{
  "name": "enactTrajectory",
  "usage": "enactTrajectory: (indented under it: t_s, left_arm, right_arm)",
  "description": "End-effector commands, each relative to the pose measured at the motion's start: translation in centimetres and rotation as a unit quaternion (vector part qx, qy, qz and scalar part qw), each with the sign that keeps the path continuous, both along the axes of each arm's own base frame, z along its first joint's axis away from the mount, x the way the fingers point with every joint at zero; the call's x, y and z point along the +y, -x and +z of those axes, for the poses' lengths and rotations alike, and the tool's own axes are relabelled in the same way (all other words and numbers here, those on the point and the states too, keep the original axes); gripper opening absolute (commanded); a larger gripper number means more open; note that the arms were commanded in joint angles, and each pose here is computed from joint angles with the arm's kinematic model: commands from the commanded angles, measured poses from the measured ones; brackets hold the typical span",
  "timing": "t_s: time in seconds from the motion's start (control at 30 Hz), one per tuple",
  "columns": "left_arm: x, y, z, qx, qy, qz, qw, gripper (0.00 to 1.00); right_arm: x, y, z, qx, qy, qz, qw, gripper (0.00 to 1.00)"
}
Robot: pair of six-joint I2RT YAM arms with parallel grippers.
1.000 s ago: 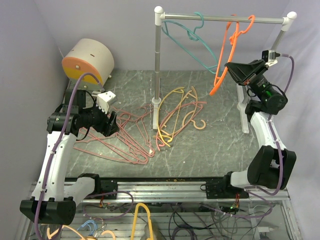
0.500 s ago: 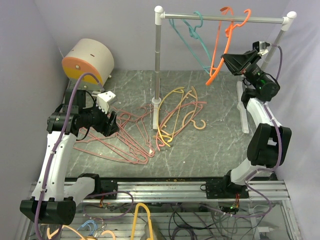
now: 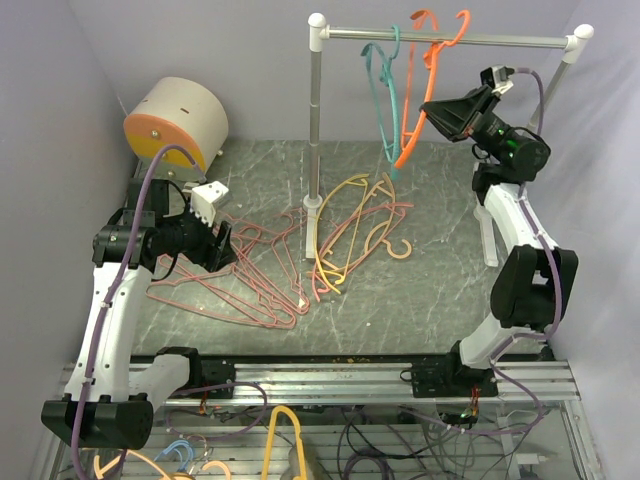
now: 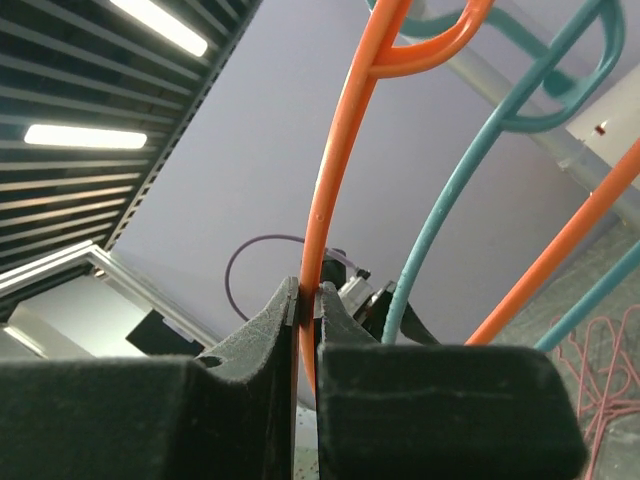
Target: Organize the hangers
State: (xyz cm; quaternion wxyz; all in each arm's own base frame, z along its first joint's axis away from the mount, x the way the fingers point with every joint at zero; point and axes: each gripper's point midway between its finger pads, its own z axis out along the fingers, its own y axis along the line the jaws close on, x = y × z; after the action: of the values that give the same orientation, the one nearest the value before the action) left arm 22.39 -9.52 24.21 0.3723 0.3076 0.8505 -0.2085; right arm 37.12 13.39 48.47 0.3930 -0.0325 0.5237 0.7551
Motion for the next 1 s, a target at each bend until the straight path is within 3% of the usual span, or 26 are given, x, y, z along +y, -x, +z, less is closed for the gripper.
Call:
enactTrajectory:
  t_s: [0.0, 0.37, 0.97]
  left_arm:
    - [0.0, -0.3, 0.2, -0.011, 0.006, 0.0, 1.0, 0.78]
    - [0.1, -0.3, 0.2, -0.013, 0.006, 0.002, 1.0, 0.78]
    - [0.3, -0.3, 0.5, -0.018, 0.006, 0.007, 1.0, 0.77]
  right_arm:
    - [2.5, -1.3, -1.1, 0.005, 0.034, 0.009, 0.999, 0.0]
    - [5.7, -3.7, -3.5, 0.046, 0.054, 0.038, 0.997, 0.0]
    - [13.4, -4.5, -5.2, 0.064, 0.113, 0.114, 0.985, 0.0]
